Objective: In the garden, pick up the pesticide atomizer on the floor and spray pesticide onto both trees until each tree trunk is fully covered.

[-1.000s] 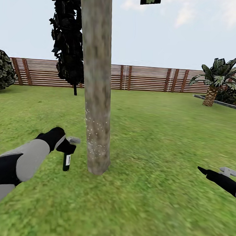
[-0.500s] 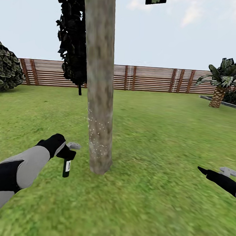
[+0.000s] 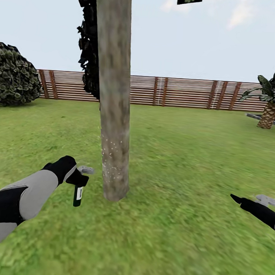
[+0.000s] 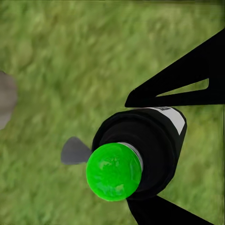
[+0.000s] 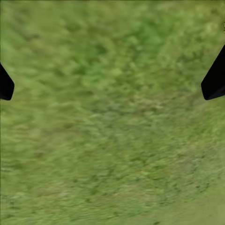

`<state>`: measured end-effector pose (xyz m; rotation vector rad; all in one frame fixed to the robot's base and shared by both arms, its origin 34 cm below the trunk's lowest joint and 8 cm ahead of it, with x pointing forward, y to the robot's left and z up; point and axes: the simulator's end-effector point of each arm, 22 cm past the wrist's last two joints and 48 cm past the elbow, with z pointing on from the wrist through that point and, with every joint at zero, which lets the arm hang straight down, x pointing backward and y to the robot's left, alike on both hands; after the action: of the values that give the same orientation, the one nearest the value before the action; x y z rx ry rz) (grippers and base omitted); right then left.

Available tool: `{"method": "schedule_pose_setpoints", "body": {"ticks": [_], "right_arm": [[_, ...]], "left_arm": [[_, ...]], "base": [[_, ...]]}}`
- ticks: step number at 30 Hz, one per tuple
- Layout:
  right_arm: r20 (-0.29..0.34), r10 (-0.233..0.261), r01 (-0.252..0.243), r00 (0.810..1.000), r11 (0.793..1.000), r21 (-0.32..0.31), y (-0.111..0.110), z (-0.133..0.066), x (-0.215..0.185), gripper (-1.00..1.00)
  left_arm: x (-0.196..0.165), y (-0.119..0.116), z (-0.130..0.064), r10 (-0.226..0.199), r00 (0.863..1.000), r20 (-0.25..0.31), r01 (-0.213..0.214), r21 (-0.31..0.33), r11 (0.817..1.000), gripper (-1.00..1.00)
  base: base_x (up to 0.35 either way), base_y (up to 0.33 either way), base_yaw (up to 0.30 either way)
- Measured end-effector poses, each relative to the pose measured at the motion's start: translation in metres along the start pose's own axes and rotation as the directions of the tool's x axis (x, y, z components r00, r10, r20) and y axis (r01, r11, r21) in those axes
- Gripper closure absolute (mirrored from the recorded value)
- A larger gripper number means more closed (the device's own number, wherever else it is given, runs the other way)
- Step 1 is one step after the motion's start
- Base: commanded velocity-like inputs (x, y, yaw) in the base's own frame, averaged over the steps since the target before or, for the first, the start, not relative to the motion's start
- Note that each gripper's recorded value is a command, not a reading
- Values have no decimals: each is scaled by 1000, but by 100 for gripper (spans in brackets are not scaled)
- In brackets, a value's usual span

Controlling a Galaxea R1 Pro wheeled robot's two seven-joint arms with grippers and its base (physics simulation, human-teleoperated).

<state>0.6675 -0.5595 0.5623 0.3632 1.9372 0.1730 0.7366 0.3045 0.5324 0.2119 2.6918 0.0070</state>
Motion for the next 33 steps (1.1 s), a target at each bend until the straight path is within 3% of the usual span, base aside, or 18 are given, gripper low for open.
{"method": "schedule_pose_setpoints", "body": {"ticks": [8,21,26,28,30,32,33], "right_arm": [[0,0,0,1000,1000,0,0,0,0,-100],[0,0,0,1000,1000,0,0,0,0,-100],[1,0,0,1000,1000,0,0,0,0,-100],[1,0,0,1000,1000,0,0,0,0,-100],[1,0,0,1000,1000,0,0,0,0,-100],[1,0,0,1000,1000,0,0,0,0,-100],[0,0,0,1000,1000,0,0,0,0,-100]], "left_arm": [[-1,0,0,-2,1000,2,2,1,1000,100],[-10,1,-5,0,1000,27,0,-6,1000,100],[-46,15,-29,-6,993,121,11,-39,999,100],[-65,8,-42,-6,986,166,12,-35,999,100],[-72,3,-50,-5,985,173,12,-40,999,100],[-78,4,-68,-41,987,156,48,-42,998,100],[-83,-2,-75,-51,985,165,54,-12,998,100]], "base": [[-165,-269,247],[30,-276,14],[22,-33,0],[2,-3,0],[0,-1,0],[0,0,0],[0,0,0]]}}
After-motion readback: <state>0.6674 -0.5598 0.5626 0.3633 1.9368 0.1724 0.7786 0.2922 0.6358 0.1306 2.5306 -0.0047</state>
